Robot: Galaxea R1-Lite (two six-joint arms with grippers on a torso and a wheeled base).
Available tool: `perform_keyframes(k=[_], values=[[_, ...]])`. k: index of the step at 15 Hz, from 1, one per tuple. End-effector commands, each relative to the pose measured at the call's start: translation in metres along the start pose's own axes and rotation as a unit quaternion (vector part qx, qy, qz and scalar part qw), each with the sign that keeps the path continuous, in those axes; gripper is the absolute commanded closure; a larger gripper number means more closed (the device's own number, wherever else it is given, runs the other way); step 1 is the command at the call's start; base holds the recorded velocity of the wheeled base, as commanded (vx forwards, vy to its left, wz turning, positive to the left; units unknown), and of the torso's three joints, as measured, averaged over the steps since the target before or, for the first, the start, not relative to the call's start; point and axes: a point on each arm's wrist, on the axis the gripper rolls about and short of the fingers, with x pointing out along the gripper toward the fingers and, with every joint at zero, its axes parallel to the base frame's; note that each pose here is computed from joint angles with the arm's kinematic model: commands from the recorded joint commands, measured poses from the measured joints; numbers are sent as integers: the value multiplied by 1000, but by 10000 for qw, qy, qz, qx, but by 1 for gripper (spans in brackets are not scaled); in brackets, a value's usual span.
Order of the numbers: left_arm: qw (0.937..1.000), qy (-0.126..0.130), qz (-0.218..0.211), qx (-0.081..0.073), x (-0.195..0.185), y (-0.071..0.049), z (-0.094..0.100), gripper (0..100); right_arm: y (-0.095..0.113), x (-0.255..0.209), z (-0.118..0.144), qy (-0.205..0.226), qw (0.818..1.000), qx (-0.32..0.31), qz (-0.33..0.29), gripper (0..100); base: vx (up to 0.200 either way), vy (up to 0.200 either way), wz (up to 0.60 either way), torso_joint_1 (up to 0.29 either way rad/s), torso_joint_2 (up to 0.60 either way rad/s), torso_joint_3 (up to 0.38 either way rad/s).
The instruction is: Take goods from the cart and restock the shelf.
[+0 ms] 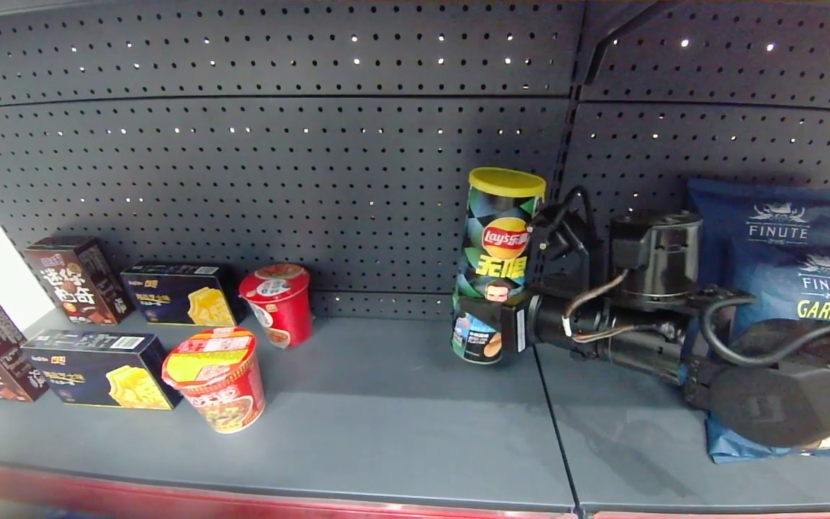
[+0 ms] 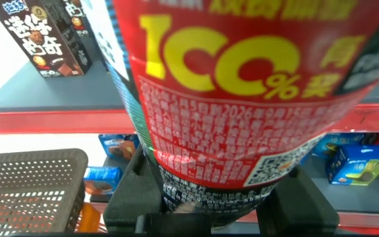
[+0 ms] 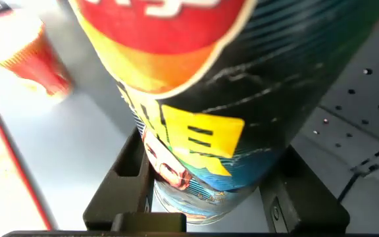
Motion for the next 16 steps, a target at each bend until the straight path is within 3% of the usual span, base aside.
perform_keyframes(k=[1,4,10,13,16], values=[[10000,-75,55,-13,0,0,2,100,18,-40,-16,-22,10000,-1,63,100,0,0,0,0,0,0],[9996,-236,128,-44,0,1,6,100,18,-68,-28,51,10000,-9,-17,100,0,0,0,0,0,0],[9996,-232,181,-53,0,1,6,100,19,-95,-29,-42,9998,-41,-205,100,0,0,0,0,0,0],[9996,-201,187,-40,0,1,4,100,31,-103,-48,252,9992,-80,-294,100,0,0,0,0,0,0],[9995,-206,218,-42,0,1,4,100,32,-107,-54,284,9992,-90,-265,100,0,0,0,0,0,0]])
